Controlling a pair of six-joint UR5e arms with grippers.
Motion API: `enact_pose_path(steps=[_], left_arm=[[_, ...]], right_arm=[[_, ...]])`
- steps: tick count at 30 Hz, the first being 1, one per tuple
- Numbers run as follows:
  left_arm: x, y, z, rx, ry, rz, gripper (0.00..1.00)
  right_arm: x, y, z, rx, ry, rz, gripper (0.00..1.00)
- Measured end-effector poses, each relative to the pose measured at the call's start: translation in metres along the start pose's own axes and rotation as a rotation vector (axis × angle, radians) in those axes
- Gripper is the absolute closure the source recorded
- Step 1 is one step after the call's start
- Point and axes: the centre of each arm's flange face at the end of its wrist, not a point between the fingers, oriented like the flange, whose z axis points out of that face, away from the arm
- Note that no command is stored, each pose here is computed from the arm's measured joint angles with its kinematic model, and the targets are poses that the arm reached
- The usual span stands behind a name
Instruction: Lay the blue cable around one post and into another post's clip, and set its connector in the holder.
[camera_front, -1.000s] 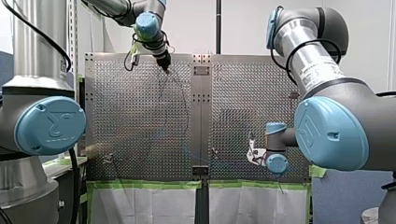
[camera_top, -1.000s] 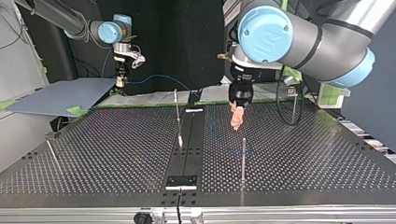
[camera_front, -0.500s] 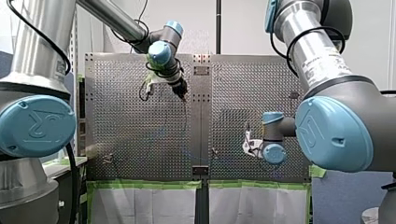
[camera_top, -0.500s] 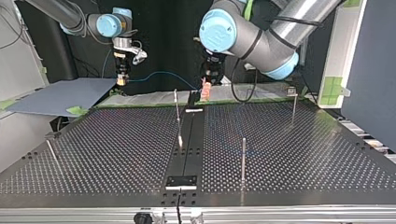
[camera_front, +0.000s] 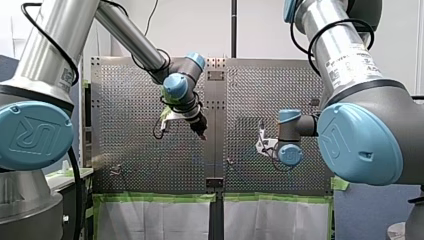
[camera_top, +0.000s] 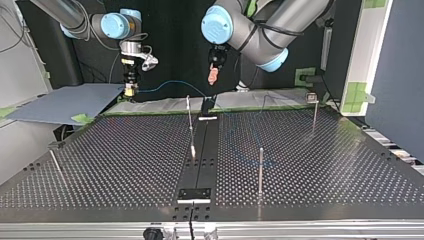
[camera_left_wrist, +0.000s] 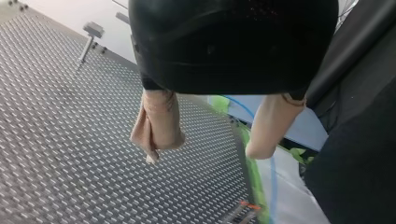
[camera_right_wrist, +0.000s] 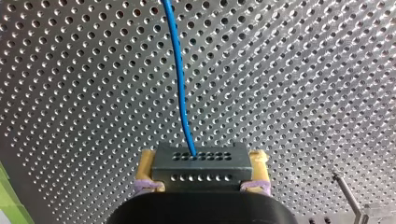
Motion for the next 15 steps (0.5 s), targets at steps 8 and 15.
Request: enact_pose_path(steps=[8,15], left_arm=[[0.051,0.008,0.016,-0.019,0.060,-0.045,0.00],[0.095,0.017,0.023,-0.061,0.101,-0.063,0.00]], right_arm=[[-0.002,-0.007,-0.004,0.013,-0.018,0.000,0.98],[-0.008,-0.016,-0.014,0.029,-0.063,-0.006,0.98]])
